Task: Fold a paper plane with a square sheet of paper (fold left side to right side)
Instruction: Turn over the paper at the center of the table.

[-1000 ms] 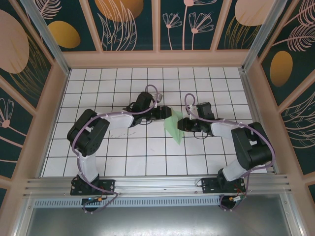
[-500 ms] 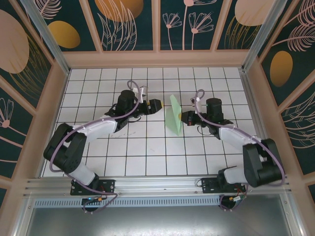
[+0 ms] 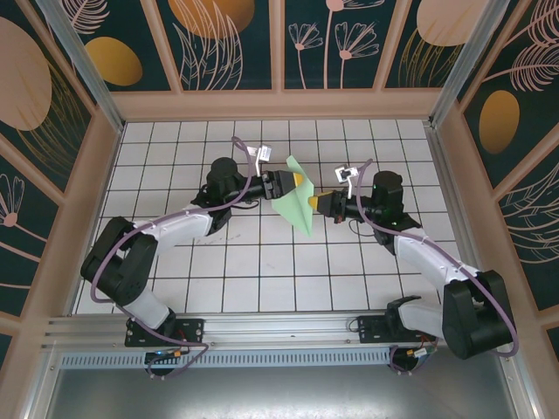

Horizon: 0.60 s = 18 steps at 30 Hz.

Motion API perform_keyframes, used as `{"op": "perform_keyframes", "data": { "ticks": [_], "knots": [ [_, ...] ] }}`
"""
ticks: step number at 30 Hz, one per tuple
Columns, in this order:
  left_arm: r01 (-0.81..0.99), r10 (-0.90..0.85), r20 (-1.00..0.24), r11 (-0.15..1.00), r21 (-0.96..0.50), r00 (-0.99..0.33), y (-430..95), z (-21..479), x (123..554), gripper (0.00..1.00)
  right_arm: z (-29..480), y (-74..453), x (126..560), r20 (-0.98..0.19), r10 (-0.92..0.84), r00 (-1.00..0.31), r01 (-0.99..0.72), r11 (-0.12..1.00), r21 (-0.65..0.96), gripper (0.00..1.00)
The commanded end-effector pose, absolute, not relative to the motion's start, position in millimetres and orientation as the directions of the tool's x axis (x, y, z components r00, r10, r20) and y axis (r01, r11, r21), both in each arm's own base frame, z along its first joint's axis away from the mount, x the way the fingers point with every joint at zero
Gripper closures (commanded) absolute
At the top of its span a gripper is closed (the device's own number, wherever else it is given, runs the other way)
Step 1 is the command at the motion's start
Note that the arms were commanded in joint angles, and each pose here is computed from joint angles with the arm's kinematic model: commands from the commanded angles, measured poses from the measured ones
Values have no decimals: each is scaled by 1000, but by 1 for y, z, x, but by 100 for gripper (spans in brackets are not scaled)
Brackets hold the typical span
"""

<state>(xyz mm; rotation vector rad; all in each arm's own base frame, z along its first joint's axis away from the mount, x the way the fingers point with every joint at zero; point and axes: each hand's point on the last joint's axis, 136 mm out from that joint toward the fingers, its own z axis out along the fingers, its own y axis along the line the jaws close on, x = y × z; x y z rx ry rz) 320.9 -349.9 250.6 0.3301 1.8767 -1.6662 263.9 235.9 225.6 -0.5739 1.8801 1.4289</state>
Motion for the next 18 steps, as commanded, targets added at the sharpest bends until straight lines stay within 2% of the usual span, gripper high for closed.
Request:
{"op": "perform_keyframes", "data": {
  "ticks": [1, 4, 9, 18],
  "knots": [
    [595, -206, -607, 122, -794, -768, -355, 270, 320, 31, 248, 242, 256, -785, 64, -616, -761, 211, 614, 100],
    [596, -203, -606, 112, -795, -769, -356, 271, 319, 37, 249, 243, 255, -784, 67, -618, -761, 204, 617, 100],
    [597, -214, -607, 117, -793, -765, -355, 273, 320, 54, 243, 242, 257, -771, 69, -633, -744, 220, 630, 100],
    [591, -215, -605, 134, -796, -766, -354, 269, 321, 71, 238, 238, 262, -756, 80, -649, -722, 248, 646, 100]
  ]
}}
